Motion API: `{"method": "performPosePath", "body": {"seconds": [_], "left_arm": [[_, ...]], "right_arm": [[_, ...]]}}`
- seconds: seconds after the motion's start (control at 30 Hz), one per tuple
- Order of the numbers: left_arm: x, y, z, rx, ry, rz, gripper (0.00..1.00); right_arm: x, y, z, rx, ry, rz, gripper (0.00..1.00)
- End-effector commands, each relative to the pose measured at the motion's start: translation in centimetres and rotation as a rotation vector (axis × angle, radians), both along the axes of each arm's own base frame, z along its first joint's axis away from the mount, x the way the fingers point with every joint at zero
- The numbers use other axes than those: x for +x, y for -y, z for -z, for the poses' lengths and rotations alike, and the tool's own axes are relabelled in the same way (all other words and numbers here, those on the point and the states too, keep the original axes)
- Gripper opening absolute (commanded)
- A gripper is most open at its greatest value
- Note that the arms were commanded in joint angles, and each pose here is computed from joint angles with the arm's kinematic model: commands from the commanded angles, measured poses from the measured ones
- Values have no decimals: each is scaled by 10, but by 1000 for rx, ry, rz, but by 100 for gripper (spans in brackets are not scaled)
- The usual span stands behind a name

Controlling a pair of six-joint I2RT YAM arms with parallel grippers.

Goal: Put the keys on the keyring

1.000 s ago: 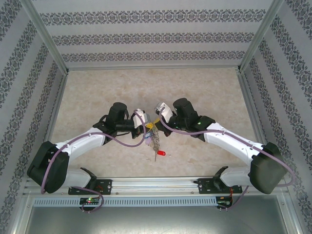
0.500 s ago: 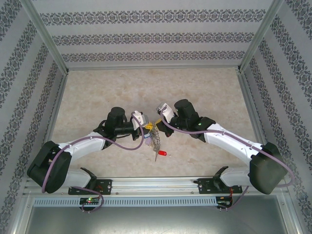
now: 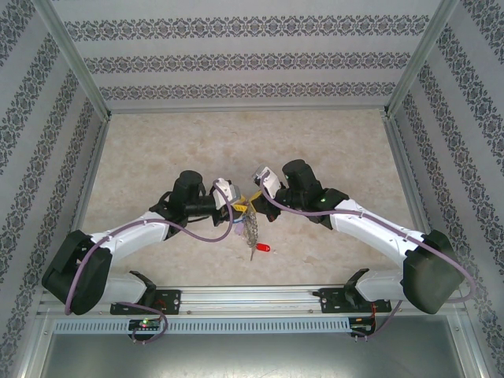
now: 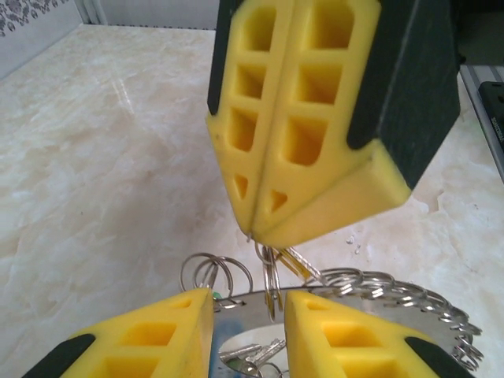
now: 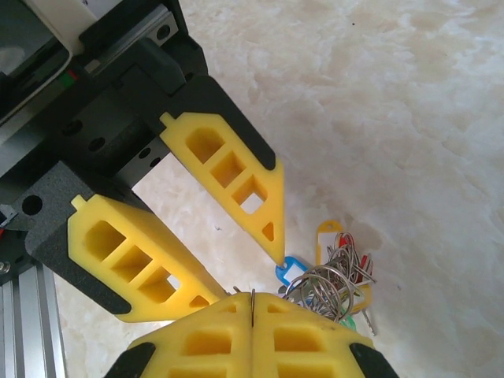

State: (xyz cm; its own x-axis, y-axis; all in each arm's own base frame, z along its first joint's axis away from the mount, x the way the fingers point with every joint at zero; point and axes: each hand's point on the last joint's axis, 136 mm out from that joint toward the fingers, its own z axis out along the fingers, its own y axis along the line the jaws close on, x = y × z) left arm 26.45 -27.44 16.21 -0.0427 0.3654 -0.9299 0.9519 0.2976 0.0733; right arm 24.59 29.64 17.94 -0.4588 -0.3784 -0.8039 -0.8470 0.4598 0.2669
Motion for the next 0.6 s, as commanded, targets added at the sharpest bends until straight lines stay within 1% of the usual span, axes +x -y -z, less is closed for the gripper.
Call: {"method": "performPosePath", "body": {"seconds": [0.0, 0.57], "left_arm": [[-5, 7, -17, -10, 46, 40, 30], [-2, 10, -8, 73, 31, 77, 28]], "right_arm": [[-1, -7, -28, 65, 53, -32, 0], [-4, -11, -31, 78, 59, -59, 0]]}}
